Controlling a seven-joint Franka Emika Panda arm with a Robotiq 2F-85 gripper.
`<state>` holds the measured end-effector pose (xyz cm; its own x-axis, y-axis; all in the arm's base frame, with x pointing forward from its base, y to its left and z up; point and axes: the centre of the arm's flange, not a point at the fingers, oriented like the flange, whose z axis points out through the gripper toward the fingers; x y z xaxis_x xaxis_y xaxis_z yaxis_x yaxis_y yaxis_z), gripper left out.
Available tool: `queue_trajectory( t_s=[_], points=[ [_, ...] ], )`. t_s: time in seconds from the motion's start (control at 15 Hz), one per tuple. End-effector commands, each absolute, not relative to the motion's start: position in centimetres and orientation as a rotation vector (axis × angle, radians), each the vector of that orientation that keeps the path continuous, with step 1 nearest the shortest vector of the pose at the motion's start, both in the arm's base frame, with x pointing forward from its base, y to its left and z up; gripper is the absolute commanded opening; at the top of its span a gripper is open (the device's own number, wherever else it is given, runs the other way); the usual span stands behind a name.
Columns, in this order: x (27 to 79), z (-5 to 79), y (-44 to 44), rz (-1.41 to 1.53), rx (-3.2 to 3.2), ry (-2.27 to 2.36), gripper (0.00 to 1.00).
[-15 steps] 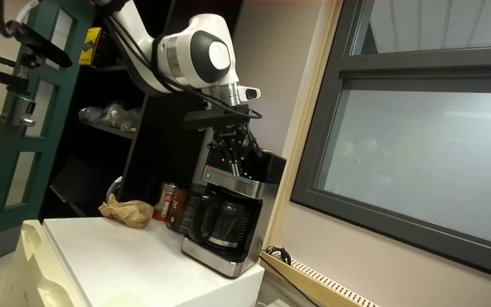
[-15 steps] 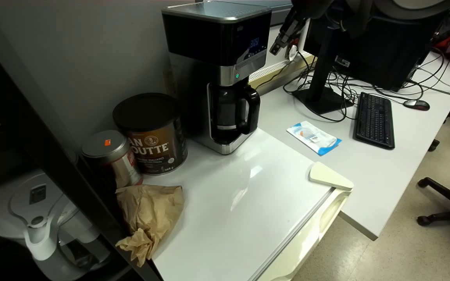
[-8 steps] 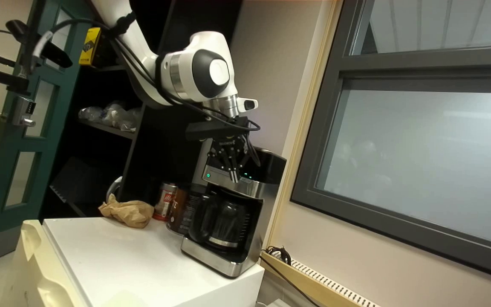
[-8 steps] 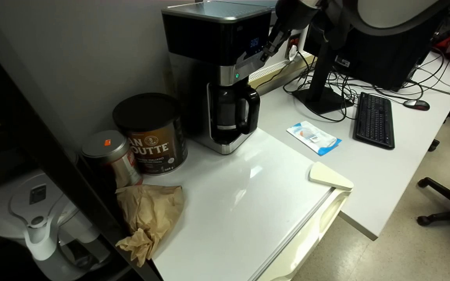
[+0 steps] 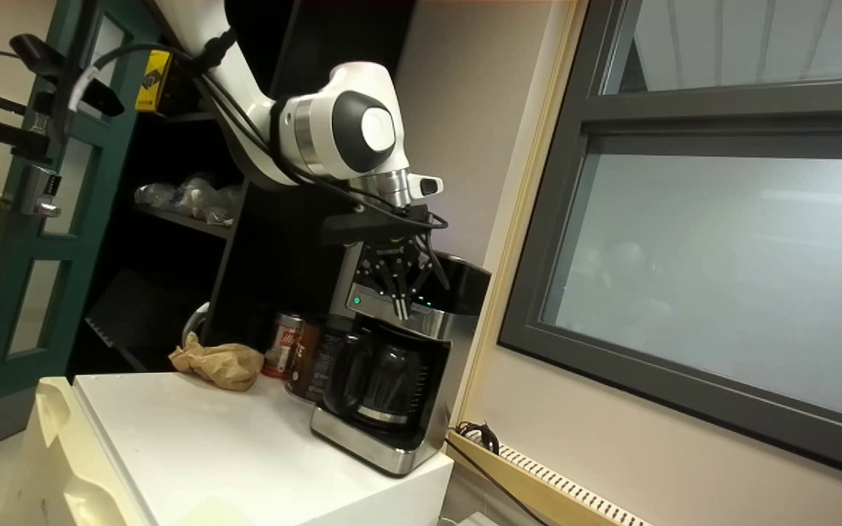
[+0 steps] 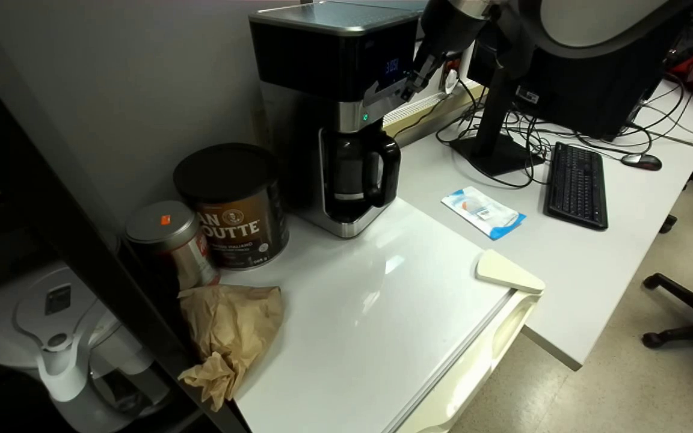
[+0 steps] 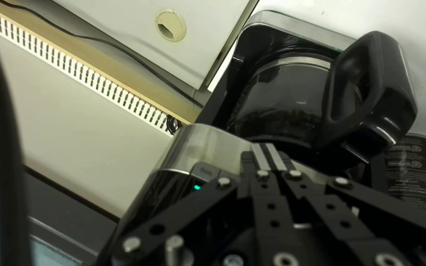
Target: Press the button on the right side of the coffee machine
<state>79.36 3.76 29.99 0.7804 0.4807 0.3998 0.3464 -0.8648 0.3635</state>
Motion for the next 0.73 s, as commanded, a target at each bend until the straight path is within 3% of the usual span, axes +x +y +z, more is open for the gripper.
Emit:
queue_trajectory(
  t_s=[0.0,0.67],
  points=[
    [75.5,30.7,4.6,0.676,2.7,0.741,0.0],
    [64.3,33.1,6.2,0.488,2.634,0.977,0.0]
  ],
)
